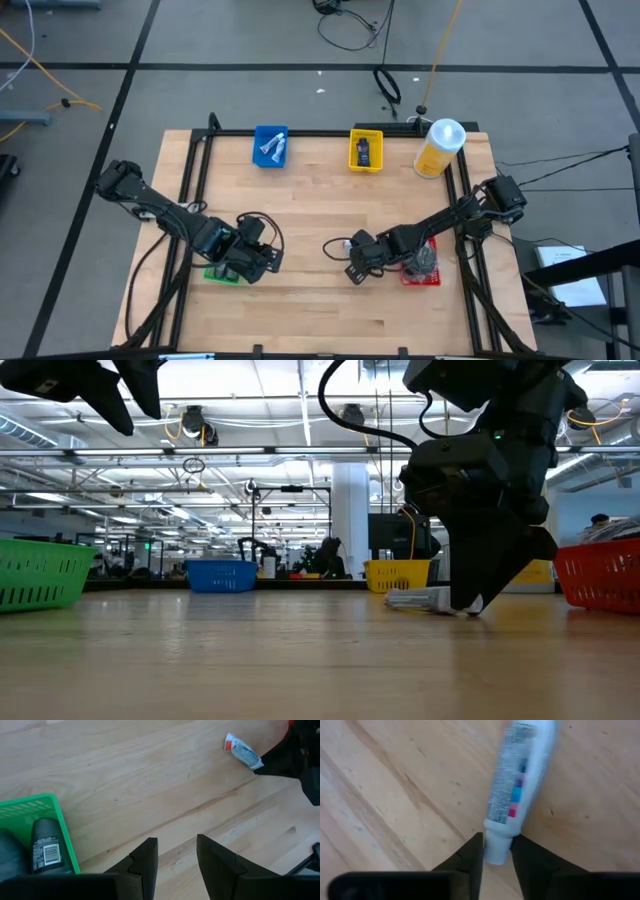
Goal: Pick & Place Travel size toiletries
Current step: Put the toothpaste into the blue basket
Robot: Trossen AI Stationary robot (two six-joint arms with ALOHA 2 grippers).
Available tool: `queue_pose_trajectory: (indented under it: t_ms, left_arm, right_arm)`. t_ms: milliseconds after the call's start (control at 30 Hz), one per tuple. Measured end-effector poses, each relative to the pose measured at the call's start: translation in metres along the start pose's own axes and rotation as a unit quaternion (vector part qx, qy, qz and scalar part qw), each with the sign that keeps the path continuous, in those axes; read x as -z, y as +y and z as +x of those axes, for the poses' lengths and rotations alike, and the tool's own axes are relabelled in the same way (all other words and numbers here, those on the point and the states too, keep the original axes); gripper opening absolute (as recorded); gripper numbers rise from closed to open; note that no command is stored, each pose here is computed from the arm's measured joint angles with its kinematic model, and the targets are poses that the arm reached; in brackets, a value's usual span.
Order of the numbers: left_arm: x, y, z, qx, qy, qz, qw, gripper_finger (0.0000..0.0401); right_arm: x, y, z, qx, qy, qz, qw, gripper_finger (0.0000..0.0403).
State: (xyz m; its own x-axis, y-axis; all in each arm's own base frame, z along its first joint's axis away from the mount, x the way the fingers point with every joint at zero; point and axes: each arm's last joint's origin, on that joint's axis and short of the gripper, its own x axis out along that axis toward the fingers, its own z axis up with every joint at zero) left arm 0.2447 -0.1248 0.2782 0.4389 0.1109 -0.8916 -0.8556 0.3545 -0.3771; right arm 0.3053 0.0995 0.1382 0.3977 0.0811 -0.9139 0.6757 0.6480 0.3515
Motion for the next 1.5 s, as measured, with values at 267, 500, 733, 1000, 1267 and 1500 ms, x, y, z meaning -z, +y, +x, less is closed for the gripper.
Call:
queue_pose_trajectory:
  t_ms: [267, 500, 733, 1000, 1267, 1500]
  left_arm:
    - [0.001, 0.000, 0.000, 0.000, 0.001, 0.019, 1.000, 0.0131]
    - [-0.001, 0.000, 0.000, -0.001, 0.000, 0.066, 0.998, 0.0170]
    - [-0.013, -0.001, 0.004, -0.006, -0.010, 0.022, 1.000, 0.0257]
    - [-0.039, -0.013, 0.010, 0.045, -0.063, -0.003, 0.997, 0.0290]
    - [-0.071, -0.050, 0.004, 0.222, -0.129, 0.038, 0.966, 0.0262]
    - [-0.086, -0.063, -0.004, 0.304, -0.146, 0.054, 0.940, 0.0240]
  right_arm:
    - [0.001, 0.001, -0.003, -0.010, 0.011, -0.040, 0.999, 0.0051]
    - [0.003, 0.010, -0.030, -0.058, -0.011, -0.079, 0.995, 0.0064]
    - [0.004, 0.018, -0.079, -0.101, -0.112, -0.130, 0.980, 0.0056]
    - [0.002, 0.017, -0.118, -0.113, -0.211, -0.163, 0.957, 0.0058]
    - [-0.002, 0.023, -0.136, -0.153, -0.263, -0.197, 0.932, 0.0058]
    - [-0.004, 0.031, -0.141, -0.185, -0.293, -0.211, 0.914, 0.0059]
